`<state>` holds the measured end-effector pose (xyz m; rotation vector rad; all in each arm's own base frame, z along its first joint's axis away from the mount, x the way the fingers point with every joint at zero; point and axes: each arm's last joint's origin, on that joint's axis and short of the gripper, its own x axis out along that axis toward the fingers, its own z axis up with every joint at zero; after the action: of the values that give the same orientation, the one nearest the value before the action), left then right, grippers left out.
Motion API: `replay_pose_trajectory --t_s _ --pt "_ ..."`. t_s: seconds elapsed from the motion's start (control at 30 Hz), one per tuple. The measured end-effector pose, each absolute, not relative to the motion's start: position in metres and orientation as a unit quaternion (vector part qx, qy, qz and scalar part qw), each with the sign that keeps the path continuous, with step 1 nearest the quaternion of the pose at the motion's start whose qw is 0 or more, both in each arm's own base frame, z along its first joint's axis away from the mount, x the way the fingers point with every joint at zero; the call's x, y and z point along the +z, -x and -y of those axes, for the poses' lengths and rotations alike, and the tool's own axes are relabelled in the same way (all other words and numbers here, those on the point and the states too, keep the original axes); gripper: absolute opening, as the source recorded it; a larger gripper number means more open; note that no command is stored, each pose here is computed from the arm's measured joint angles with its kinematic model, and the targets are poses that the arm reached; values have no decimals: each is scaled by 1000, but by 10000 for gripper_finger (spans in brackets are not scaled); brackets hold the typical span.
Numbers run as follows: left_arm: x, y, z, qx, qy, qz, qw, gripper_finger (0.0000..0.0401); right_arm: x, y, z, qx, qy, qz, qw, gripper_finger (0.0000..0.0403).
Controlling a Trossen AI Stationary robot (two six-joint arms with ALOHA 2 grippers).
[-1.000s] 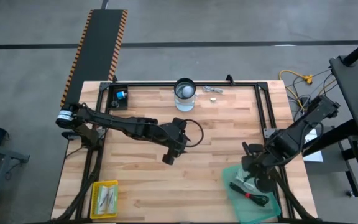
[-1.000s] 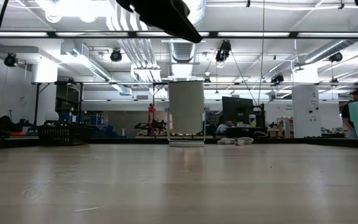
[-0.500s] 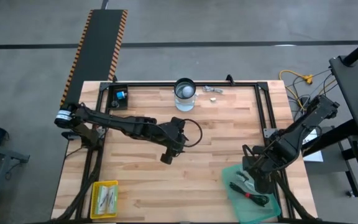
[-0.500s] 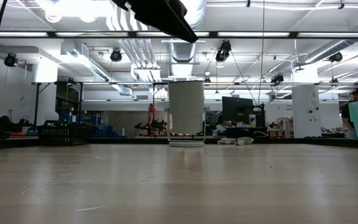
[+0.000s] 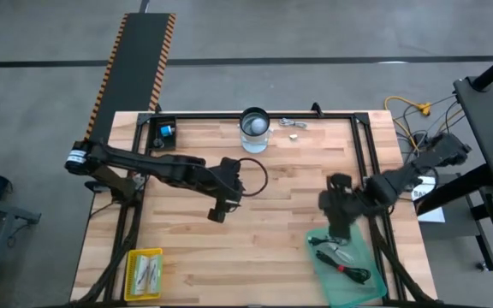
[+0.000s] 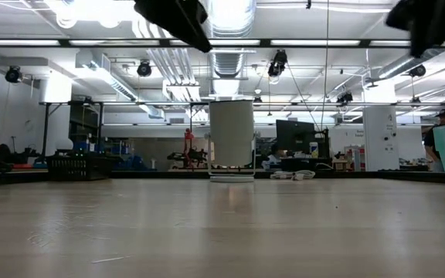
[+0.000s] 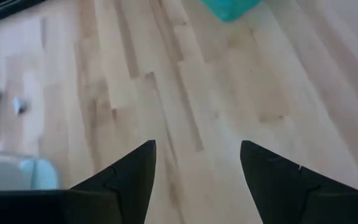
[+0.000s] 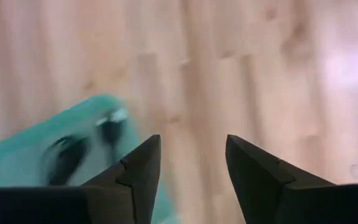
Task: Pick and place items into bin
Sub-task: Put the white usb cable into the green bin
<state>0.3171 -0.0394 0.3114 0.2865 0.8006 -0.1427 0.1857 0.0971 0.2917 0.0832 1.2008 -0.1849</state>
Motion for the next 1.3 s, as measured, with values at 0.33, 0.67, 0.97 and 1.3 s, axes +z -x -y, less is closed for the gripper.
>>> replay_pose_trajectory --t_s 0.33,0.67,0.97,1.3 --pt "327 -285 29 -26 -149 -386 910 217 300 -229 15 -86 1 -507 858 151" --pt "336 -238 21 34 -104 -356 928 217 286 -213 149 -178 -17 -494 851 208" --pt "342 -220 17 70 -65 -332 939 217 248 -216 211 -212 -19 -518 828 269" --pt "330 -220 17 74 -56 -348 933 217 210 -252 252 -173 -16 -567 805 246"
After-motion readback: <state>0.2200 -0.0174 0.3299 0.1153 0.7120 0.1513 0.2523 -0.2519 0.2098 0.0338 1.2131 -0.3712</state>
